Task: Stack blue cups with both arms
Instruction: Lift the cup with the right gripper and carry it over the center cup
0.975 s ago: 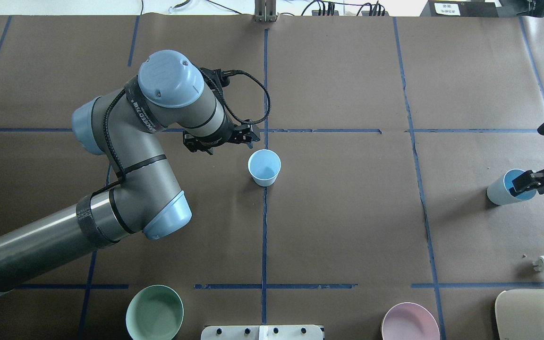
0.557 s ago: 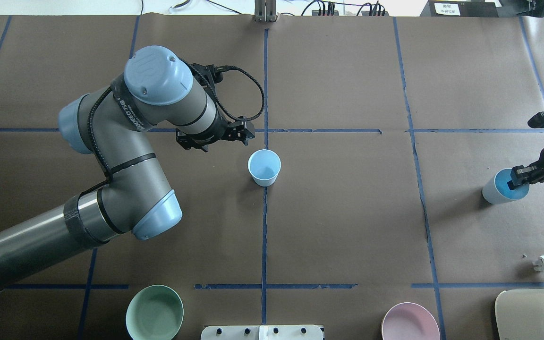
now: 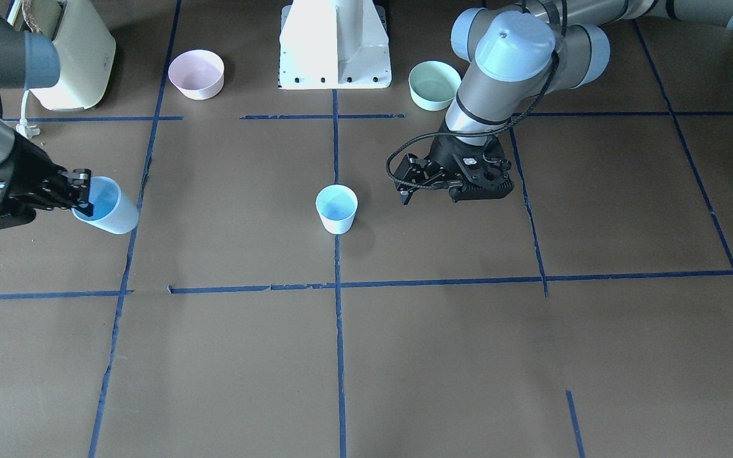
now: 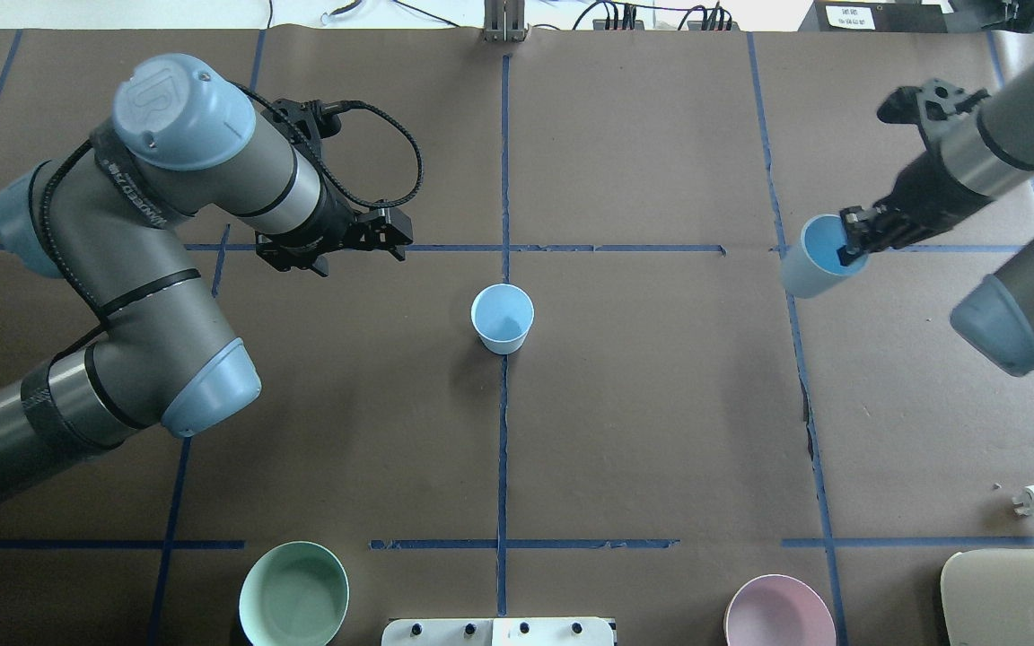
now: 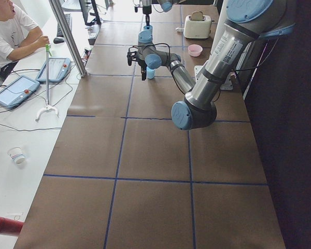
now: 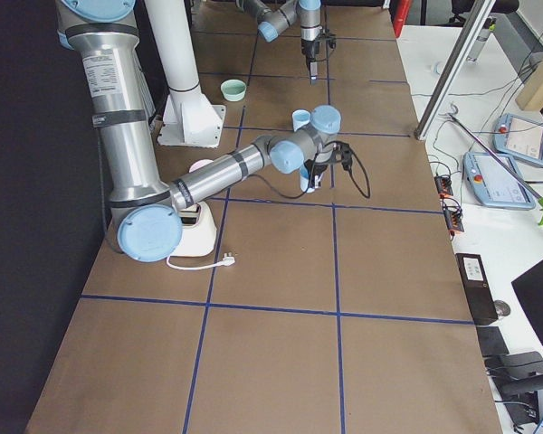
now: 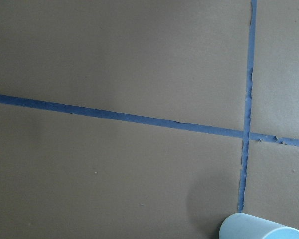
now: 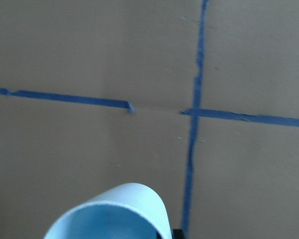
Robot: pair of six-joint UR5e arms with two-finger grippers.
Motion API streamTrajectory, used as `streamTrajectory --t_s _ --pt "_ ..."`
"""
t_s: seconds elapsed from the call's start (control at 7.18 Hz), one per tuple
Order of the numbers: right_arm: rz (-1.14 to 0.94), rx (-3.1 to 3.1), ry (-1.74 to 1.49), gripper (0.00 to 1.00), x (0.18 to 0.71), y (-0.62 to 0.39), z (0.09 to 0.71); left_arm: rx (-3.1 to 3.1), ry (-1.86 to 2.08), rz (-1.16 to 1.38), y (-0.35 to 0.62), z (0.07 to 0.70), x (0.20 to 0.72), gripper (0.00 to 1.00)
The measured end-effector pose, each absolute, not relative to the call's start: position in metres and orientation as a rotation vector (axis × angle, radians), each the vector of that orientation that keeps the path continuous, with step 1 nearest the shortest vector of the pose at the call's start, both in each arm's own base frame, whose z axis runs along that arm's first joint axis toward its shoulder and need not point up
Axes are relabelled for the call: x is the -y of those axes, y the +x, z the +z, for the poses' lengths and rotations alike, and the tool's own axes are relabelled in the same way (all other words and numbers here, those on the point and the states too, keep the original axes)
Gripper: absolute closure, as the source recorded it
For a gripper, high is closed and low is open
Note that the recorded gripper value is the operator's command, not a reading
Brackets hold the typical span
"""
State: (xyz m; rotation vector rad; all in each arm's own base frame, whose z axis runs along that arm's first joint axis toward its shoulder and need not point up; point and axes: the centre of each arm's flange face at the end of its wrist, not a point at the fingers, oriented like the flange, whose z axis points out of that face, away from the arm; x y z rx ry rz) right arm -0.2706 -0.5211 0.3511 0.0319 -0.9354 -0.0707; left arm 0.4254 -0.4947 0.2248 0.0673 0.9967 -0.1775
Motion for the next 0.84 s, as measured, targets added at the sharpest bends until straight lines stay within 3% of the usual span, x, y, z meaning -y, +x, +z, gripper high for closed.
streamTrajectory --t_s 0.42,0.84 --pt "0.079 0.970 -0.006 1.00 0.513 -0.390 0.218 -0.984 0.078 -0.164 0.414 0.238 0.495 0.00" --pt "0.189 0.950 -0.058 1.00 0.511 -0.481 0.159 -0.981 0.078 -0.165 0.413 0.241 0.494 0.00"
